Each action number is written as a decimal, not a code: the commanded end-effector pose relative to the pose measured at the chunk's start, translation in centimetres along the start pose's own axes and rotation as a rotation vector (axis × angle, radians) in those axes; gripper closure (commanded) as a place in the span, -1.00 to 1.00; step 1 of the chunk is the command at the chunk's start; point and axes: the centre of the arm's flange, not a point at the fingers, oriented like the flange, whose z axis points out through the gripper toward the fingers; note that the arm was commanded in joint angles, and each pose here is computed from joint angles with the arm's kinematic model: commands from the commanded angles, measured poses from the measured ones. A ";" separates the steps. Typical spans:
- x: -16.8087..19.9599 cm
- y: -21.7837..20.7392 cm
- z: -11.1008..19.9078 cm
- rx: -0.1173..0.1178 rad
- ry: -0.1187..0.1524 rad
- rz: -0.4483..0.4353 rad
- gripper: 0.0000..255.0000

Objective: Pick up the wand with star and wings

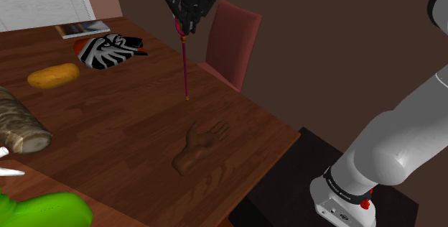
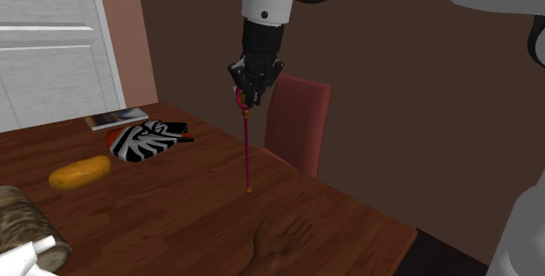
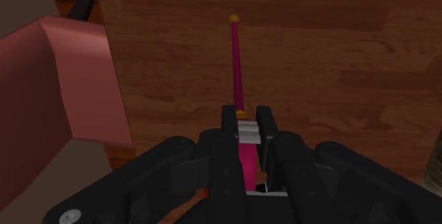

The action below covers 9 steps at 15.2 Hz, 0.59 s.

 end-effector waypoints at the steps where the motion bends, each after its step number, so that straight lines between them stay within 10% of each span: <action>1: 0.1 0.0 -0.4 0.000 -0.001 0.000 1.00; 9: 1.2 0.0 -4.5 0.000 -0.001 0.000 1.00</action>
